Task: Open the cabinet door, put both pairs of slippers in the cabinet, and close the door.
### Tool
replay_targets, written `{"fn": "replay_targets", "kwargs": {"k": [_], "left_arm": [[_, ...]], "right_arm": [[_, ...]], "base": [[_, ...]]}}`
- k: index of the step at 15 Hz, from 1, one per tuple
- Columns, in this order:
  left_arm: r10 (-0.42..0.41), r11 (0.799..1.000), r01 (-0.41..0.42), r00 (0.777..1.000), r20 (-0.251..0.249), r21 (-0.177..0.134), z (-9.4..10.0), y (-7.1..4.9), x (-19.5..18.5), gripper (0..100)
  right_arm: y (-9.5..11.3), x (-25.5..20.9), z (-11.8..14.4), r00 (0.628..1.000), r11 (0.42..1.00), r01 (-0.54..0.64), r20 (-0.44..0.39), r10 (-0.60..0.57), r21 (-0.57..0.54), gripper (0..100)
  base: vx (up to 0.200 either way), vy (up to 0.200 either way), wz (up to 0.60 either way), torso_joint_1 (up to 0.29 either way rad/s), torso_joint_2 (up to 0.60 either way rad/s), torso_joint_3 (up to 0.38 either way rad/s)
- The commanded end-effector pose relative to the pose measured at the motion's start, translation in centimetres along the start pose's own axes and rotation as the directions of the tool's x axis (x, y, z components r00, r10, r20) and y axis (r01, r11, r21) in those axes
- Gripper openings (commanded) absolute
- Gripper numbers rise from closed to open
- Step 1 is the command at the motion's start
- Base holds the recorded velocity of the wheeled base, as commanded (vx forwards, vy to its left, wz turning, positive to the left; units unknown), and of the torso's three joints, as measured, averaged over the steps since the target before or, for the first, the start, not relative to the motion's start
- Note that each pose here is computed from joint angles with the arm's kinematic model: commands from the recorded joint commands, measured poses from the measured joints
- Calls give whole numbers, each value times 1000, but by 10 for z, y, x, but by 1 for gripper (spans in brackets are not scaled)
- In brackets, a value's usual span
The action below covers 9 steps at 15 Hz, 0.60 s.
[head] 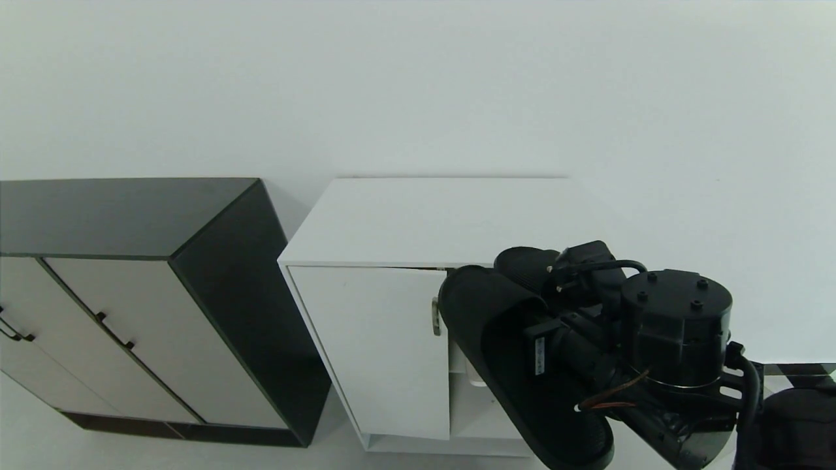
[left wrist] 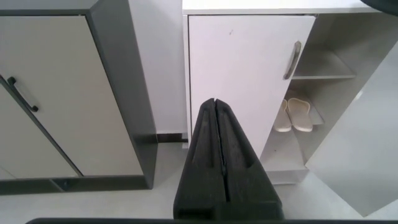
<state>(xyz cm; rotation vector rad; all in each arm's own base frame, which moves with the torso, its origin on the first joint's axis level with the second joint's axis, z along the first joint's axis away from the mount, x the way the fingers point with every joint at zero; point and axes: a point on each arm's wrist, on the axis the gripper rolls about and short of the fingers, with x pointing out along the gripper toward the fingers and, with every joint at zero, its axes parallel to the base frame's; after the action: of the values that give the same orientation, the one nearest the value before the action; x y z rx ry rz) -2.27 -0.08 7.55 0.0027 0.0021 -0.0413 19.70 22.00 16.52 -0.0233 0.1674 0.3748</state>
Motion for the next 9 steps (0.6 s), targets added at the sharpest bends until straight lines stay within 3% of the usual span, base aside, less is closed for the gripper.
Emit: {"fn": "replay_targets", "kwargs": {"k": [1,4,9], "left_arm": [[0,1000,0,1000,-1,0,0,0,0,0],[0,1000,0,1000,-1,0,0,0,0,0],[0,1000,0,1000,-1,0,0,0,0,0]], "right_arm": [[0,1,-3,1000,1000,1,-8,-1,-5,0],[0,1,-3,1000,1000,0,-9,0,-6,0],[1,1,-4,1000,1000,-2,-11,1,-7,0]], "base": [[0,0,0,0,0,0],[0,0,0,-72,151,88],[0,0,0,-221,521,293]]}}
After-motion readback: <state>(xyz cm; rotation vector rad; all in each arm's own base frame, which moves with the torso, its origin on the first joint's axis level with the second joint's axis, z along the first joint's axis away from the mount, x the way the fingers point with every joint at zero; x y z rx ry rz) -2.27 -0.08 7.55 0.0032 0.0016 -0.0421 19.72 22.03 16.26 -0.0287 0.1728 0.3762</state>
